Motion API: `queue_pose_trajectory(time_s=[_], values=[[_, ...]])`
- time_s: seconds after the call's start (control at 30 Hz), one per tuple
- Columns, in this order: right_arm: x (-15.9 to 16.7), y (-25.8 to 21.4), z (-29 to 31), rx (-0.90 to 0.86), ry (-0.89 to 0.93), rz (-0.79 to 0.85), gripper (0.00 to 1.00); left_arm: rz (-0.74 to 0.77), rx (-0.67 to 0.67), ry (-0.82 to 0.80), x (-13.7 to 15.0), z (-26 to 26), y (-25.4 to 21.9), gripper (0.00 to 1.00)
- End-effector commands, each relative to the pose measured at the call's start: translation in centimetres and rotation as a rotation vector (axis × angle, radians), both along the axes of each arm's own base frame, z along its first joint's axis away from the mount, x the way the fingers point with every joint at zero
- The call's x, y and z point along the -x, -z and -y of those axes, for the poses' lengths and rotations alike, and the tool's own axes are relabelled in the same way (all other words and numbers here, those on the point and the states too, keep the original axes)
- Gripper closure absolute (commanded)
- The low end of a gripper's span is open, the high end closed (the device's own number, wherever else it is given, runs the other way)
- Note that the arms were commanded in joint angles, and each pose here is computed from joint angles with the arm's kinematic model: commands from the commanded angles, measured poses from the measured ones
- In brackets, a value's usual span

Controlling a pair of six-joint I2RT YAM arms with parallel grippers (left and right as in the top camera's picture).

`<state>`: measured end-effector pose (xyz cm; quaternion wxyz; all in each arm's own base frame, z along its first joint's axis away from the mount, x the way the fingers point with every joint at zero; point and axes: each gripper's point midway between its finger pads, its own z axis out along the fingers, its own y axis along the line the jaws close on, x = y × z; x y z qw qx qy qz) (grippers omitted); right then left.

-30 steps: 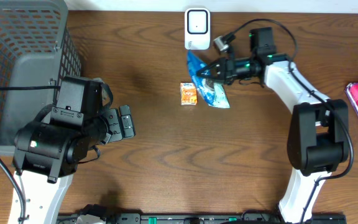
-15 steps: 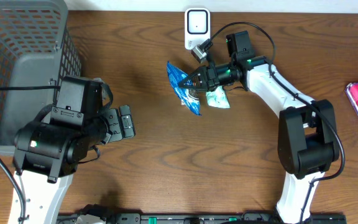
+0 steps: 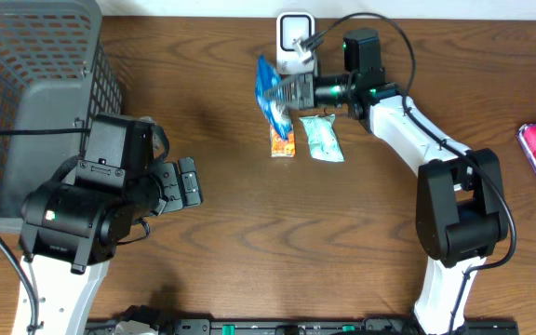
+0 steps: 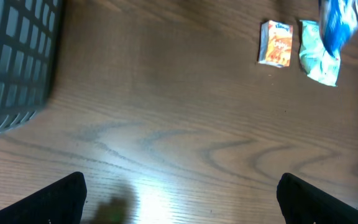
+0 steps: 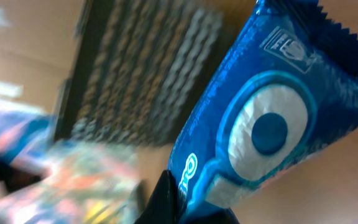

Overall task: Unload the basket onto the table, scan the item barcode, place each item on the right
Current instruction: 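Lift the Oreo pack and hold it up to the scanner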

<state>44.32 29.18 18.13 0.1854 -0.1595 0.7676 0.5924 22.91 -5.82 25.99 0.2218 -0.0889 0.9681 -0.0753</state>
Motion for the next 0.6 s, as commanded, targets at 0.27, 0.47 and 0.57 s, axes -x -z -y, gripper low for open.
queue_pose_trajectory(time_s=[0.27, 0.47, 0.57], values=[[-12.1, 1.0, 6.7, 0.478, 0.861, 0.356, 0.99, 0.002, -0.009, -0.015, -0.1, -0.3, 0.0, 0.02], [-13.5, -2.3, 7.7, 0.529, 1.046, 0.538, 0.99, 0.002, -0.009, -0.015, -0.1, -0.3, 0.0, 0.02], [-14.3, -3.4, 8.5, 0.479, 1.087, 0.574, 0.99, 0.002, -0.009, -0.015, -0.1, -0.3, 0.0, 0.02]])
